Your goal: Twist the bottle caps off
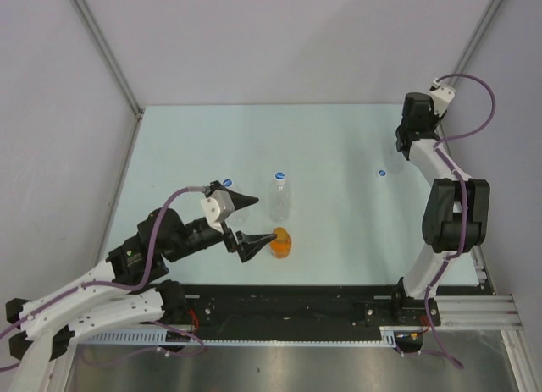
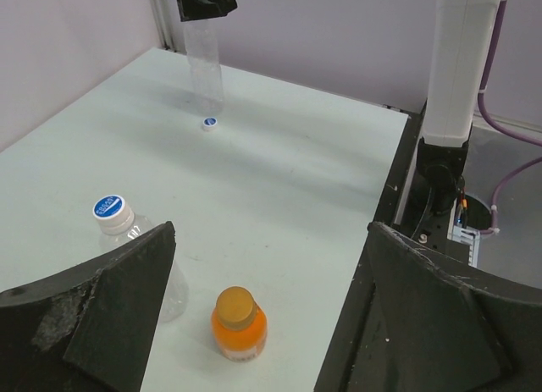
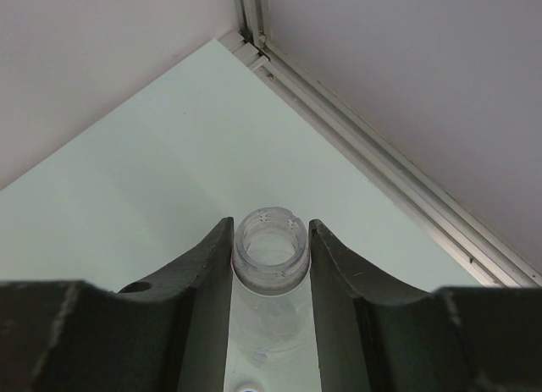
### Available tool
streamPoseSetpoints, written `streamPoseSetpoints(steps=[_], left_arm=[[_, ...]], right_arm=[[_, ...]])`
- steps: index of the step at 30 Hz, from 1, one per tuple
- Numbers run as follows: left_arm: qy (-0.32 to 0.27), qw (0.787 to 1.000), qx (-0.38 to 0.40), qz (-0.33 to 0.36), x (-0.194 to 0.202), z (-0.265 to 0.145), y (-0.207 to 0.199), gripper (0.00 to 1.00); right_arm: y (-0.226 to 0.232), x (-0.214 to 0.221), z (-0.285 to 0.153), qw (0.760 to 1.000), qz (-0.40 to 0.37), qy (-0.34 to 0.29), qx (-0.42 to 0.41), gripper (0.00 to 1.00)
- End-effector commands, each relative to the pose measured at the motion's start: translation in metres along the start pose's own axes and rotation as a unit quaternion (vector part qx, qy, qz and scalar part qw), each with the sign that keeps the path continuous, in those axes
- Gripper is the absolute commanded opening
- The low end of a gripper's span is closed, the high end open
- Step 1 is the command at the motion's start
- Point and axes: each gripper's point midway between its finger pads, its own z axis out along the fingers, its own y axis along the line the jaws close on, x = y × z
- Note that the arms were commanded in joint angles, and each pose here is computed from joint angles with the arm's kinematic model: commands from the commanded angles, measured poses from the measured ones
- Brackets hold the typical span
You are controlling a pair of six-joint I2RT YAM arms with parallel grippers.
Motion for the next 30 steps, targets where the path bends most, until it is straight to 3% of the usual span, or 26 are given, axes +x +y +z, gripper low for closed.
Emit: streamPoseSetpoints(steps=[1, 6, 14, 22, 30], left_arm=[[-0.014, 1.000, 0.000, -0.001, -0.004, 0.003, 0.000, 1.00], [-0.018, 1.000, 0.003, -0.002, -0.005, 0.003, -0.001, 1.00], [-0.014, 1.000, 0.008, -0.006, -0.001, 0.005, -0.003, 1.00], [-0.016, 1.000, 0.014, -0.010, 0.000, 0.003, -0.006, 1.00], [-0.020, 1.000, 0.018, -0.013, -0.001, 0.001, -0.007, 1.00]], right_arm=[[0.006, -0.006, 0.002, 0.999, 0.013, -0.035, 0.008, 0.00], [0.002, -0.004, 0.000, 0.999, 0.007, -0.037, 0.015, 0.00], [0.008, 0.007, -0.011, 0.999, -0.003, -0.034, 0.012, 0.19], [0.012, 0.006, -0.021, 0.999, -0.005, -0.035, 0.008, 0.27], [0.015, 0.003, -0.033, 0.999, -0.009, -0.034, 0.002, 0.44]])
